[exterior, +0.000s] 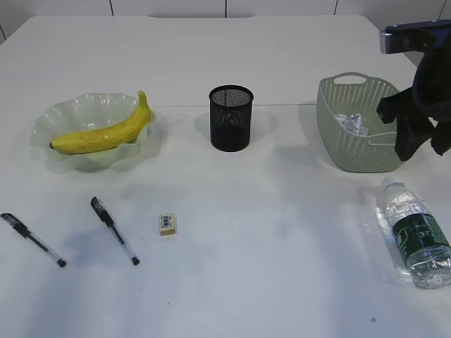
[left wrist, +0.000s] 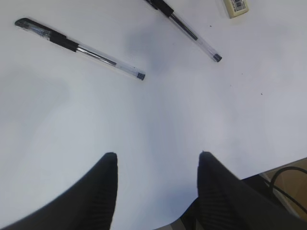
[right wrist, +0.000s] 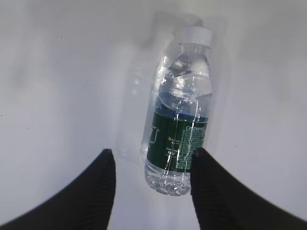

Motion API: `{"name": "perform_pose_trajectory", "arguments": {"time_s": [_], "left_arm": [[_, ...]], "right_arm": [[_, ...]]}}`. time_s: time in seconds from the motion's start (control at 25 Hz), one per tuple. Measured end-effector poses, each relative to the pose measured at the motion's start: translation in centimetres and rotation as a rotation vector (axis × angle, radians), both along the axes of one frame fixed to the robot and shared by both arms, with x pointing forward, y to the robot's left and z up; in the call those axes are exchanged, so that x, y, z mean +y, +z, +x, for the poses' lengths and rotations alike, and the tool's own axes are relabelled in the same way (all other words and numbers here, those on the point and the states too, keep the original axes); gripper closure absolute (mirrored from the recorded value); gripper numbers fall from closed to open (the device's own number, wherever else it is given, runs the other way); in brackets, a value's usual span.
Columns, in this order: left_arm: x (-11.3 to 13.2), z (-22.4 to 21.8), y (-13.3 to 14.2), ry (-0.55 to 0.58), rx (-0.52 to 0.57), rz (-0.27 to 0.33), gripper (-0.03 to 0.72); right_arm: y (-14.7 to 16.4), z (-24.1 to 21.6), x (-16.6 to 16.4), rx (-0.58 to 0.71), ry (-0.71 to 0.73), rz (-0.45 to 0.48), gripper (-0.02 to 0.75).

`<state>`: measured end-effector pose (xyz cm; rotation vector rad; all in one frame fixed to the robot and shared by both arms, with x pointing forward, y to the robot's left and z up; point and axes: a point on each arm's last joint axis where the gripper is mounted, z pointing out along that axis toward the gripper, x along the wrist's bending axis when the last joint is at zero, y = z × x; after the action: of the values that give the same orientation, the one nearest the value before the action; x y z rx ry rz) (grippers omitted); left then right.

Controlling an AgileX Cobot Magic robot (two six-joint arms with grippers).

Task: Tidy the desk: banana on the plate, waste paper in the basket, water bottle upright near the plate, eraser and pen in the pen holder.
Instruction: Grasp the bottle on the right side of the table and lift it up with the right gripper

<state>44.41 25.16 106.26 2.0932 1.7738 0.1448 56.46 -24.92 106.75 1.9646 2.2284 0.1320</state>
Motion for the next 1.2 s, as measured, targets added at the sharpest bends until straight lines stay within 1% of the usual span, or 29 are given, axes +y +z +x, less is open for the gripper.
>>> {"name": "perform_pose_trajectory", "arguments": {"time_s": [0.08,0.28,0.36,0.6,0.84,1.0,1.2], "left_arm": [[0.0,0.0,0.0,0.0,0.0,0.0,0.311],[0.0,0.0,0.0,0.0,0.002,-0.003,0.312],[0.0,0.0,0.0,0.0,0.004,-0.003,0.312],[0.0,0.0,0.0,0.0,0.004,-0.003,0.312],[-0.1,0.0,0.0,0.001,0.005,-0.007,0.312],[-0.1,0.0,0.0,0.001,0.005,-0.01,0.312],[-0.1,0.0,0.0,0.002,0.003,-0.011,0.312]], "right_arm": [[-0.5,0.4,0.0,-0.001,0.002,-0.004,0.329],[-2.6,1.8,-0.6,0.025,-0.027,-0.024,0.16],[-3.6,2.4,-1.4,0.042,-0.053,-0.024,0.133],[-5.8,3.6,-3.0,0.075,-0.097,-0.012,0.124],[-8.3,4.5,-3.1,0.12,-0.111,0.033,0.125],[-9.9,5.0,-3.3,0.151,-0.12,0.039,0.125],[-10.4,5.3,-3.7,0.142,-0.126,0.04,0.125]]}}
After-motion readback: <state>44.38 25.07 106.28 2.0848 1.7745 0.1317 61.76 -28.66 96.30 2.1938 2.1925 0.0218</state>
